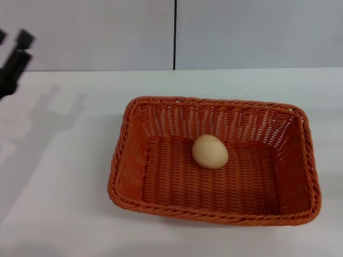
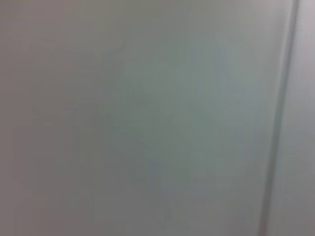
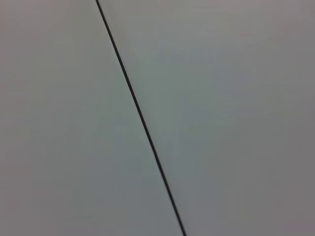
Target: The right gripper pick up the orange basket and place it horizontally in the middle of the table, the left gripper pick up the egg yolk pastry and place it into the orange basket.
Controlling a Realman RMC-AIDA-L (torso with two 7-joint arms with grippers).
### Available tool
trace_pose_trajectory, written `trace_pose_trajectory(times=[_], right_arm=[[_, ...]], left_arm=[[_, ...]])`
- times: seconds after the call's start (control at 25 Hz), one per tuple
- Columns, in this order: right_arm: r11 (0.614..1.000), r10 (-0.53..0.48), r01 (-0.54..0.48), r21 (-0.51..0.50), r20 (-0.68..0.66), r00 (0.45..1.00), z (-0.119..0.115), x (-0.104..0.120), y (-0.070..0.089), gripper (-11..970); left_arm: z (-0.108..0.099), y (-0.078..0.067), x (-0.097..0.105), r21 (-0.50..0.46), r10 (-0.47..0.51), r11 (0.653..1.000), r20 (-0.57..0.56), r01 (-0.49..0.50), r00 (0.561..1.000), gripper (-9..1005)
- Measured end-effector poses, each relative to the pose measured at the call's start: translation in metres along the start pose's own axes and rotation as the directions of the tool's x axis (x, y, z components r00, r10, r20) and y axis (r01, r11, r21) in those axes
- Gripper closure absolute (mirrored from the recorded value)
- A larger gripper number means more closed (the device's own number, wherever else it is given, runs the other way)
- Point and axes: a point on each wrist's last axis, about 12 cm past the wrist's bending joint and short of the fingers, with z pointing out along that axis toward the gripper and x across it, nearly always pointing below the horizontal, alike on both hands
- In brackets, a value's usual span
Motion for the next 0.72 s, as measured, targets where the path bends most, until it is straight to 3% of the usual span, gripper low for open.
trace_pose_trajectory(times=[0.12, 0.24, 0.44, 0.72], right_arm=[[1.0, -0.02, 0.019, 0.017, 0.018, 1.0, -0.006, -0.003, -0.004, 467], [0.999, -0.025, 0.023, 0.038, 0.032, 0.999, -0.01, -0.005, -0.007, 467], [0.996, -0.025, 0.02, 0.085, 0.054, 0.998, -0.018, -0.008, -0.013, 467], [0.991, -0.031, 0.022, 0.13, 0.07, 0.997, -0.027, -0.011, -0.02, 467]], left_arm=[[-0.004, 0.003, -0.002, -0.03, 0.009, 1.0, 0.015, -0.009, 1.0, 226], [-0.023, 0.014, -0.007, -0.186, 0.051, 0.982, 0.067, -0.037, 0.996, 226], [-0.029, 0.012, -0.004, -0.251, 0.094, 0.965, 0.082, -0.07, 0.992, 226], [-0.027, 0.011, -0.001, -0.267, 0.1, 0.961, 0.071, -0.078, 0.992, 226]])
